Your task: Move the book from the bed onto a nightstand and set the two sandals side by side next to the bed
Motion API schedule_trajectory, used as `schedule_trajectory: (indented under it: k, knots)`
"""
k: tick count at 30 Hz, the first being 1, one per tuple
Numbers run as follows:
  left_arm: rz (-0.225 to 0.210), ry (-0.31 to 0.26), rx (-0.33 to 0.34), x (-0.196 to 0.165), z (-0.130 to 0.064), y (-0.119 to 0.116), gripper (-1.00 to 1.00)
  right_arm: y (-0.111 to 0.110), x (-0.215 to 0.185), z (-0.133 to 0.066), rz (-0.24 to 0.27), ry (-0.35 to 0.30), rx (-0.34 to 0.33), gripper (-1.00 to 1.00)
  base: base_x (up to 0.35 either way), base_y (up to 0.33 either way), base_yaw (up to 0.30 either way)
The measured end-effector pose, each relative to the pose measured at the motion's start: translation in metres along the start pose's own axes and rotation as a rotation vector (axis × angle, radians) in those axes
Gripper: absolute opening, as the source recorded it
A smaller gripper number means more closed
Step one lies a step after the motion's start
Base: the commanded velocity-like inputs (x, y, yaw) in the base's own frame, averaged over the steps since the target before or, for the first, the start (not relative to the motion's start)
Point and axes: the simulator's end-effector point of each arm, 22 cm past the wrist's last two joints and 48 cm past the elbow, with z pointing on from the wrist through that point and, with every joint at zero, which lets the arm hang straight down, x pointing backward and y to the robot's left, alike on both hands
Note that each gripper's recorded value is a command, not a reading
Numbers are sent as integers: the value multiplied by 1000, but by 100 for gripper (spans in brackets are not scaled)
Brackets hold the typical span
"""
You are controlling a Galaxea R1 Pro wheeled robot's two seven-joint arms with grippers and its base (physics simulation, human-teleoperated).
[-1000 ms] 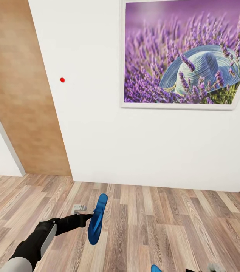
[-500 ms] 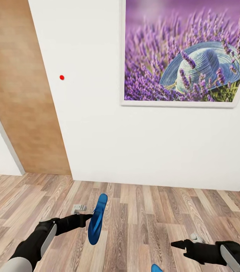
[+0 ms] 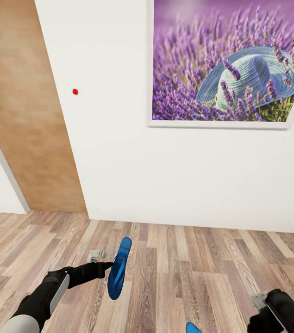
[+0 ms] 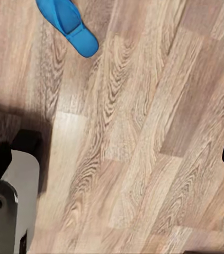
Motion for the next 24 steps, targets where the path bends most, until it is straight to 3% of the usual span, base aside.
schedule_trajectory:
  k: [2,4,6,8,12,13,15,16,17,19,21,24]
  knots:
    - [0,0,0,2,2,2,-100,2,-24,-13,-1,-45,4,100,0,0,0]
    - [1,1,0,4,3,3,-100,9,-48,-30,39,-84,-18,100,0,0,0]
    - [1,1,0,7,5,5,-100,20,-71,-49,149,-147,-106,100,0,0,0]
    - [1,1,0,9,7,7,-100,29,-85,-56,221,-193,-182,100,0,0,0]
    - [1,1,1,13,10,10,-100,82,-124,-71,409,-310,-427,100,0,0,0]
    - [1,1,1,15,11,11,-100,90,-129,-71,436,-323,-454,100,0,0,0]
    - [2,2,1,17,13,13,-100,112,-144,-72,567,-363,-537,100,0,0,0]
    - [2,2,1,18,14,14,-100,128,-150,-66,670,-373,-568,100,0,0,0]
    - [2,2,0,19,15,15,-100,145,-155,-58,744,-380,-568,100,0,0,0]
    - [2,2,1,22,17,17,-100,150,-161,-48,794,-415,-522,100,0,0,0]
    - [2,1,0,24,18,18,-100,134,-172,-41,862,-507,-424,100,0,0,0]
    - [2,1,0,27,21,21,-100,103,-176,-33,1035,-594,-296,100,0,0,0]
